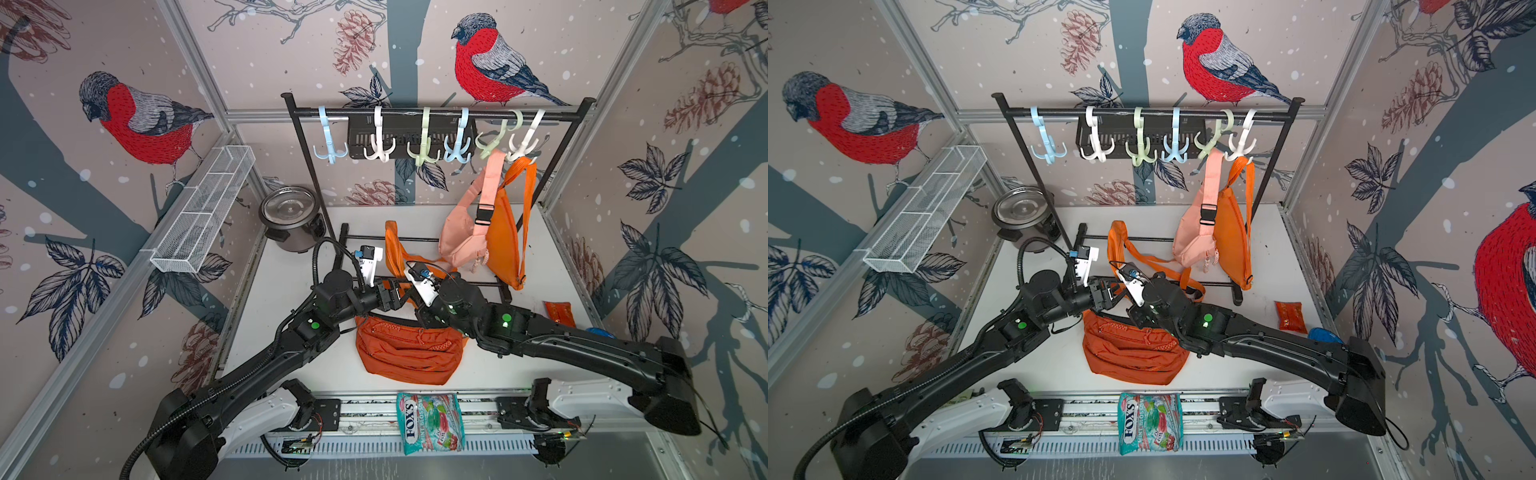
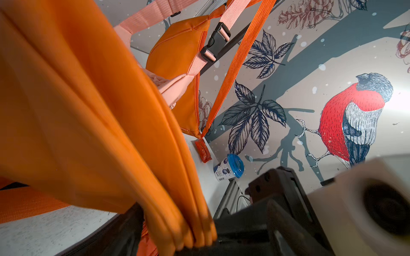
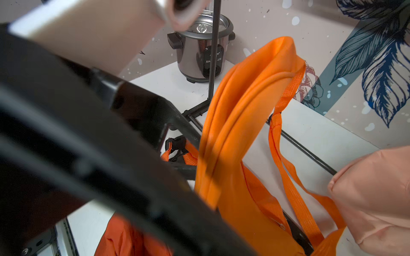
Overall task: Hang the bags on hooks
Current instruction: Pick up the bag from the bag.
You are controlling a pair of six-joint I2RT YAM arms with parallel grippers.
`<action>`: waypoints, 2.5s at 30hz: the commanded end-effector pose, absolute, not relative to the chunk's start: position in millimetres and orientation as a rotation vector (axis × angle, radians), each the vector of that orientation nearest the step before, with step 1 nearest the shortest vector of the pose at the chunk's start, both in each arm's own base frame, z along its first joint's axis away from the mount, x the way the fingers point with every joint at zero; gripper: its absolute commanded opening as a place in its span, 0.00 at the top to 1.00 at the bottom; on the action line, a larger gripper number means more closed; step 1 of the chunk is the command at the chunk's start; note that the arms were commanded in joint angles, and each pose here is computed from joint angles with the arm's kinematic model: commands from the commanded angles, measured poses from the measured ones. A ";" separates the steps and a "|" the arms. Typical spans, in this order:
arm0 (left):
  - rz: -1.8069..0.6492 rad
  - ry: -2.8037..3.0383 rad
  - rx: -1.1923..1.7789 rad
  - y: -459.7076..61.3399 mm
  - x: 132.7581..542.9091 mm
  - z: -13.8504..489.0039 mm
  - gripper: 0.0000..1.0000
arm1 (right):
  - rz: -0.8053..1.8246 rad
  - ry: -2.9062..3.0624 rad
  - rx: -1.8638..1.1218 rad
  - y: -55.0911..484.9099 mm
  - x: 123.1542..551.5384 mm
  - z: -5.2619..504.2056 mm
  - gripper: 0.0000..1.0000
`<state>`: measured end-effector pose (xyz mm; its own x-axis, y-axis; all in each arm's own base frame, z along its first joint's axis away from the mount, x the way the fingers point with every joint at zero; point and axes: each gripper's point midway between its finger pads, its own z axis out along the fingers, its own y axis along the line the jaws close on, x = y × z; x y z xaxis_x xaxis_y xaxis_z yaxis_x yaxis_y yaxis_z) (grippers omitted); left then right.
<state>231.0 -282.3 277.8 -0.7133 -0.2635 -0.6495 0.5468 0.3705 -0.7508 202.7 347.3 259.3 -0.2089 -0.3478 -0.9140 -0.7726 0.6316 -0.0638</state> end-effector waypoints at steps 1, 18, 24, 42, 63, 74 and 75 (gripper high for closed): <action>-1.435 1.847 0.274 -287.8 234.3 293.0 0.28 | 0.462 1.770 -0.888 349.1 204.7 268.5 0.93; -1.230 1.784 0.426 -267.5 222.4 310.4 1.00 | 0.649 1.636 -0.729 290.0 203.3 327.9 0.29; -1.202 1.683 0.584 -256.1 192.9 334.7 1.00 | 0.629 1.623 -0.464 218.8 241.4 341.6 0.20; -1.220 1.539 0.852 -240.2 133.3 376.1 1.00 | 0.689 1.682 -0.620 228.4 258.7 306.4 0.11; -1.312 1.490 0.898 -240.7 115.2 382.6 1.00 | 0.691 1.738 -0.676 278.3 290.0 277.8 0.15; -1.300 1.504 0.862 -236.3 116.5 372.4 1.00 | 0.614 1.723 -0.502 257.2 310.4 301.3 0.92; -1.295 1.504 0.858 -235.2 116.4 372.4 1.00 | 0.603 1.719 -0.487 252.9 311.3 303.9 0.94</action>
<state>116.2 -237.2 360.3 -0.3625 -0.0303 -0.9315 0.9111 0.1990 -0.3610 303.3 264.5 285.6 -0.2585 -0.0604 -0.9641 -0.6624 0.7376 0.1314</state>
